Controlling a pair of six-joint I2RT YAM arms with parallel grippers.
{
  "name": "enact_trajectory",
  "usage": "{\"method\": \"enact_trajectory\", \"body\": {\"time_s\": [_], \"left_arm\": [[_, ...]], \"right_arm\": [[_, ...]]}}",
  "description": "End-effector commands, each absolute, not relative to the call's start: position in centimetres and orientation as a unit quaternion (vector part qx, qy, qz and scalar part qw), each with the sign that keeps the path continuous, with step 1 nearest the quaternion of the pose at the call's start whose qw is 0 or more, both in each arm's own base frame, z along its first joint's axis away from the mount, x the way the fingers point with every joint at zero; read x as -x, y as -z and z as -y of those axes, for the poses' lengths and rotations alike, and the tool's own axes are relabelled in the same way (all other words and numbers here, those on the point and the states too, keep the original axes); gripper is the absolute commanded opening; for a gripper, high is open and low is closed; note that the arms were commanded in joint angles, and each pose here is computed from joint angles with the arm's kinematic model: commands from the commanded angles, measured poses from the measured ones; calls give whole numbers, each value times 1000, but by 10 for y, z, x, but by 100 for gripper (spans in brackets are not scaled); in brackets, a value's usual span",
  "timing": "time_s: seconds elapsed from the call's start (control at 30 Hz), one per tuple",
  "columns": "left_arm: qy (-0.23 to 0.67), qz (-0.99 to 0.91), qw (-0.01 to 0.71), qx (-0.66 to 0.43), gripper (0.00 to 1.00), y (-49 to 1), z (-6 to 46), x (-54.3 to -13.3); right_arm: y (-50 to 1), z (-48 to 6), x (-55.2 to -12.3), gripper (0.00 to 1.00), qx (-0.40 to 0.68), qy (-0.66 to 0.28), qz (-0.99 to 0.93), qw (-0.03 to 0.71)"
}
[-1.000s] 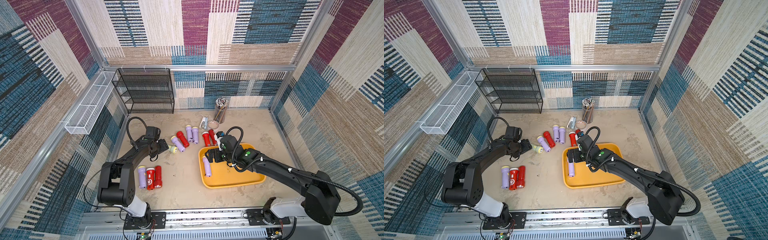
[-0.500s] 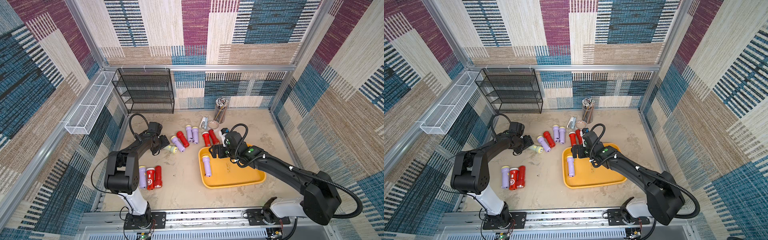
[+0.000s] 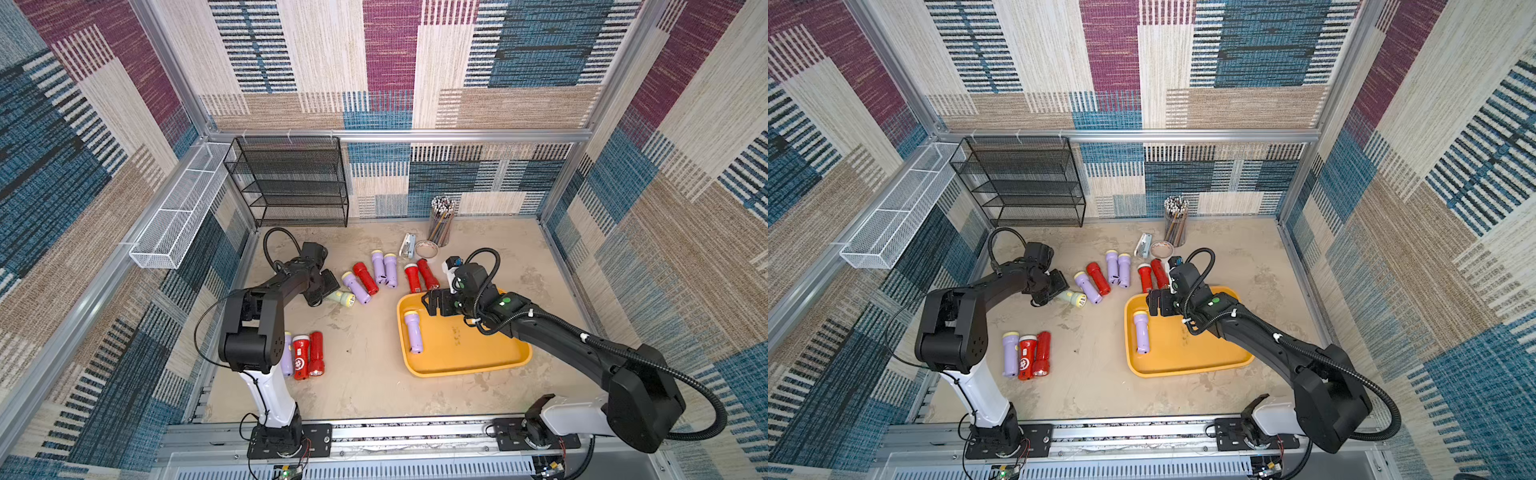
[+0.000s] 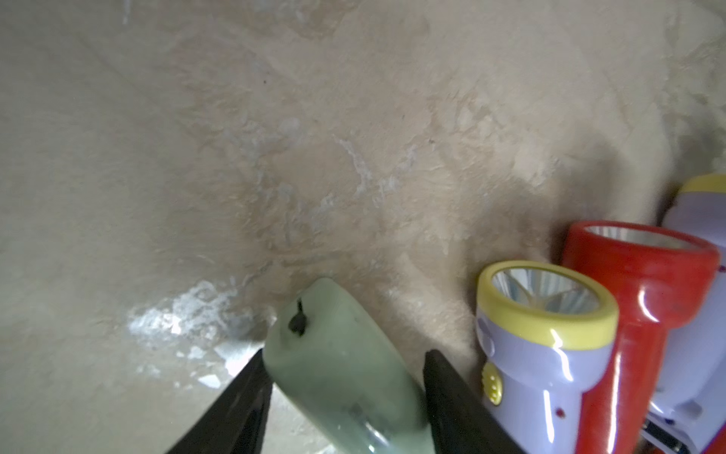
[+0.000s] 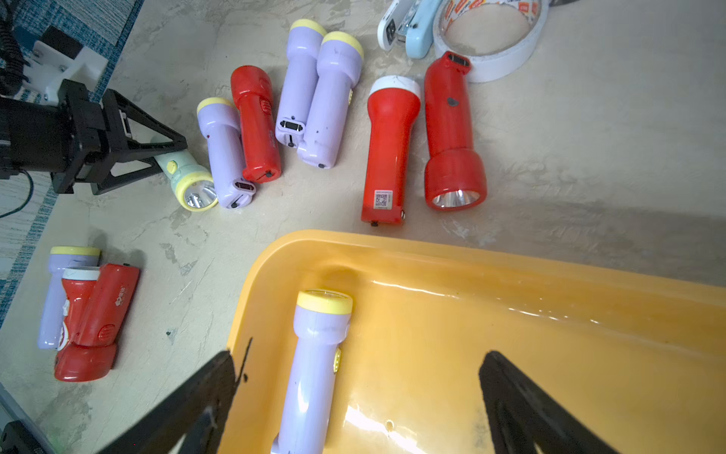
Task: Put the flashlights into the storage boxes
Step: Pick up the flashlight from the center of the board.
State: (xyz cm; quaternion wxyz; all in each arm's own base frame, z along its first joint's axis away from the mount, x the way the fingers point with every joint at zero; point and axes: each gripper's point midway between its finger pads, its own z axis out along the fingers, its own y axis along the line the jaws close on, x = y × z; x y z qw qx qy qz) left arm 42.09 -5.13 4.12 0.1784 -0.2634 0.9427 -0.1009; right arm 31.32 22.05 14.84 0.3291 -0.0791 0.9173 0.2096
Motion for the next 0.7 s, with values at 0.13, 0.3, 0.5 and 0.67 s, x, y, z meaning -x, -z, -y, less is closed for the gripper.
{"method": "enact_trajectory", "body": {"time_s": [0.13,0.3,0.5,0.67], "left_arm": [[107,-945,158,267,54,-34,55,-414],[123,-947,148,257,52,-31,62,-414],[121,-951,147,245,52,-35,64,-409],[114,-956,137,234,36,-30,64,-405]], "right_arm": [[-155,-218,-318,100,81,-210,-910,347],[-152,-217,-318,100,83,-210,-912,344],[-152,-216,-319,100,82,-210,-912,344],[-154,-215,-318,100,81,-210,-912,344]]}}
